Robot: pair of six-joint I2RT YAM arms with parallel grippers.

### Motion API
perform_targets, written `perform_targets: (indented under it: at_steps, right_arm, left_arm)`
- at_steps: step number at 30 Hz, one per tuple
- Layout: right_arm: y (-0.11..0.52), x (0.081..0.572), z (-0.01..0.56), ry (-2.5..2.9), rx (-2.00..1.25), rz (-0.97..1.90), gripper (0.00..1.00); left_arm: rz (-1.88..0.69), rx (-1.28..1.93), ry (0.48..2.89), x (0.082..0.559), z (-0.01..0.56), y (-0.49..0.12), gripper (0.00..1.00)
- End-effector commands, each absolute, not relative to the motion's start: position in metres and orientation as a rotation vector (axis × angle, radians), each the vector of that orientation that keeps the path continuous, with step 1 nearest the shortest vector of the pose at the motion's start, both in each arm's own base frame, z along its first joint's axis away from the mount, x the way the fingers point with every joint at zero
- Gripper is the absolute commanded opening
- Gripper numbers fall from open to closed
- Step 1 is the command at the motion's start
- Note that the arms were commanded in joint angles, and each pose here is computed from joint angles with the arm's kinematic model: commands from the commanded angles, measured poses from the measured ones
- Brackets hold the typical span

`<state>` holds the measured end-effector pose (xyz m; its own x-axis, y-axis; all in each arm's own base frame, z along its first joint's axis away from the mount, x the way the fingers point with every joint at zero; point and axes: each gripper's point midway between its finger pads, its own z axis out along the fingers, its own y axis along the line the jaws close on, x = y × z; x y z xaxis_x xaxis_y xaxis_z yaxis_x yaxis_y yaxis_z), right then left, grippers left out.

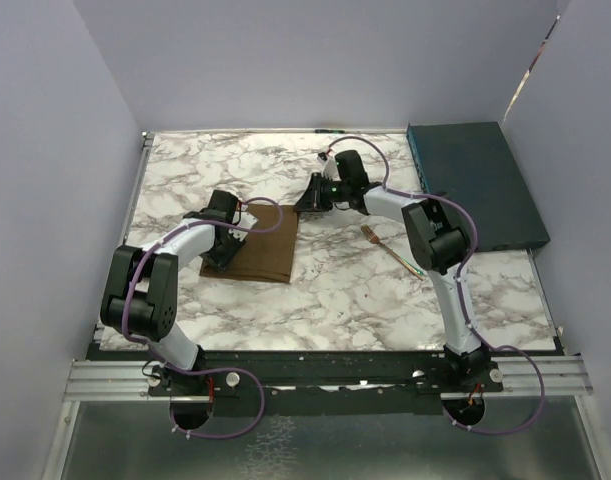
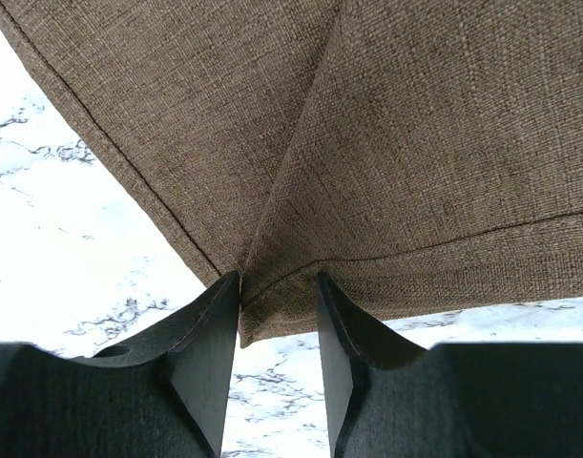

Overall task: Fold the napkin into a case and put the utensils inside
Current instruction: Fold the napkin at the center of the board.

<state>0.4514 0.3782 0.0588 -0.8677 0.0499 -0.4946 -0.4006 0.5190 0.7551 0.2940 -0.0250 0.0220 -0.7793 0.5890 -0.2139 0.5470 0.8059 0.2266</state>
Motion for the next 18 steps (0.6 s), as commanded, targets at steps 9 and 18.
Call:
perform_targets:
  at_steps: [9, 18]
  right_arm:
    - [0.353, 0.435, 0.026, 2.420, -0.346, 1.111, 0.42]
    - [0.325, 0.396, 0.089, 2.199, -0.457, 0.929, 0.59]
  left_arm:
    - [0.282, 0.903, 2.744, 0.283, 0.010, -0.013, 0.40]
    - [-0.022, 0.867, 2.699, 0.292, 0.055, -0.054, 0.48]
